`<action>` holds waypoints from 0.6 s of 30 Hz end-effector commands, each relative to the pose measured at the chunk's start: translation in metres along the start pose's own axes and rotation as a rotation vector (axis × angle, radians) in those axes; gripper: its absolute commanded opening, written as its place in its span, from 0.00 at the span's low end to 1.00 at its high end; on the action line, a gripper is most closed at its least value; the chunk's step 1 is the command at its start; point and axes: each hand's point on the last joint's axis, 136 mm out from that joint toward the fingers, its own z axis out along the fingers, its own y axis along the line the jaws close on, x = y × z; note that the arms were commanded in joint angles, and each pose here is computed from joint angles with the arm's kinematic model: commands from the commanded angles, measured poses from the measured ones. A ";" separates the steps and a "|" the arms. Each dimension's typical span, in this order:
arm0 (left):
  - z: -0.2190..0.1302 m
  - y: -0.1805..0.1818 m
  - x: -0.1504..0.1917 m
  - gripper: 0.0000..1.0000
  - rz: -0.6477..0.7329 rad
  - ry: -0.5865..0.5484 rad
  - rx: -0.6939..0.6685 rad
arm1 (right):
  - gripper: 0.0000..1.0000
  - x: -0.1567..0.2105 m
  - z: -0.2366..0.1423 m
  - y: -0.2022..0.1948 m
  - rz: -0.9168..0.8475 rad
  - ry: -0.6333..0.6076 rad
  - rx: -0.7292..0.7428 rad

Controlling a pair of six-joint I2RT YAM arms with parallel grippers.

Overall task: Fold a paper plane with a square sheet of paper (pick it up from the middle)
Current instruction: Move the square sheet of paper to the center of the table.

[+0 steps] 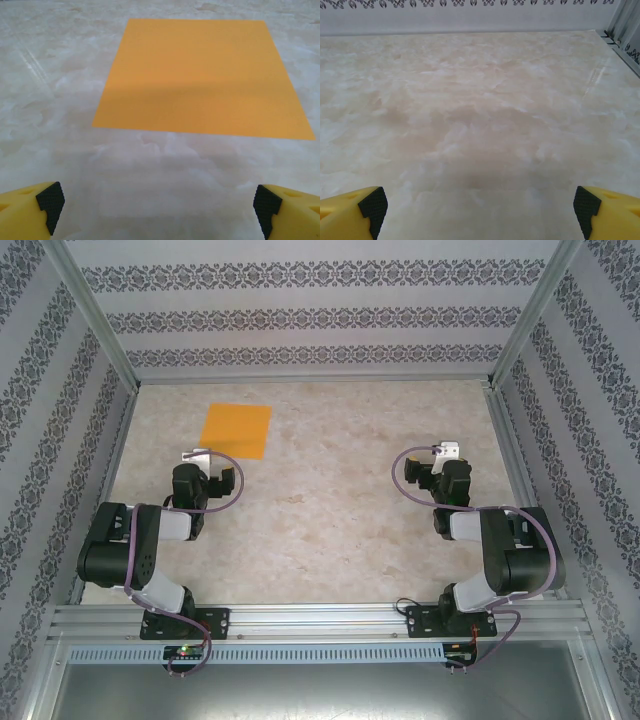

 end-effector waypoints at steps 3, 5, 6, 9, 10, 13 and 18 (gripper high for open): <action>0.001 0.001 -0.018 1.00 -0.006 -0.059 0.011 | 0.98 -0.014 0.001 0.002 -0.018 -0.042 -0.003; 0.001 0.001 -0.017 1.00 -0.005 -0.058 0.012 | 0.98 -0.014 0.001 0.002 -0.011 -0.043 -0.014; 0.001 0.000 -0.017 1.00 -0.004 -0.056 0.015 | 0.98 -0.014 0.001 0.001 -0.008 -0.042 -0.017; 0.001 0.000 -0.017 1.00 -0.005 -0.052 0.020 | 0.98 -0.014 0.001 0.002 -0.003 -0.041 -0.029; 0.001 0.000 -0.017 1.00 -0.006 -0.053 0.021 | 0.98 -0.013 0.001 0.002 0.002 -0.040 -0.036; 0.001 0.000 -0.017 1.00 -0.007 -0.054 0.020 | 0.98 -0.013 0.001 0.002 0.005 -0.040 -0.039; 0.000 0.000 -0.019 1.00 -0.003 -0.060 0.018 | 0.98 -0.015 -0.001 0.002 0.004 -0.051 -0.037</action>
